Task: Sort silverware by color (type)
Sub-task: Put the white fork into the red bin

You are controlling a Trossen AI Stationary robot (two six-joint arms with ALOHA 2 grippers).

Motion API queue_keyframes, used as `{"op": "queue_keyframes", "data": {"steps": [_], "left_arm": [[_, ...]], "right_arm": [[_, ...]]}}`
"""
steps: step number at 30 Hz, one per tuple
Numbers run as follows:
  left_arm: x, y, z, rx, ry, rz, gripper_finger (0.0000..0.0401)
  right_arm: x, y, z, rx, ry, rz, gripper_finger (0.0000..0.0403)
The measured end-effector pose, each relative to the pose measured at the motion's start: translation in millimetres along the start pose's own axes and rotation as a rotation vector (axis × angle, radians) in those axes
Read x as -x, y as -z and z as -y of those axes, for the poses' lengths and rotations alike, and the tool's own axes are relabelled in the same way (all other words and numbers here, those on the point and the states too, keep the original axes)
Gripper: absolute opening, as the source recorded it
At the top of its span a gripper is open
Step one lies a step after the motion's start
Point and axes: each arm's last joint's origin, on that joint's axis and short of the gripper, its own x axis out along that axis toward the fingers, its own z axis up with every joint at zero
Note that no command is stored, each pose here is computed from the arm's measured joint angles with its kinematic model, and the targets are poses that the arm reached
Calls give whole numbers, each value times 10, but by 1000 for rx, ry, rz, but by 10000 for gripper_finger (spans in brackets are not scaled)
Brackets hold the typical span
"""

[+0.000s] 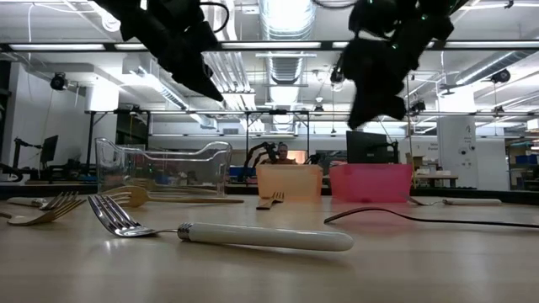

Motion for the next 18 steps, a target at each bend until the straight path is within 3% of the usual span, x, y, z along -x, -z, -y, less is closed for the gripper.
{"op": "queue_keyframes", "data": {"steps": [3,8,13,18], "left_arm": [[0,-1,-1,-24,-1,1,47],[0,-16,-8,-39,-9,16,47],[1,-32,-16,-45,-17,32,47],[1,-32,-17,-65,-19,32,47]], "right_arm": [[7,120,59,-65,64,-124,61],[58,315,150,-38,164,-331,61],[127,460,215,176,188,-518,61],[90,522,264,386,186,-551,61]]}}
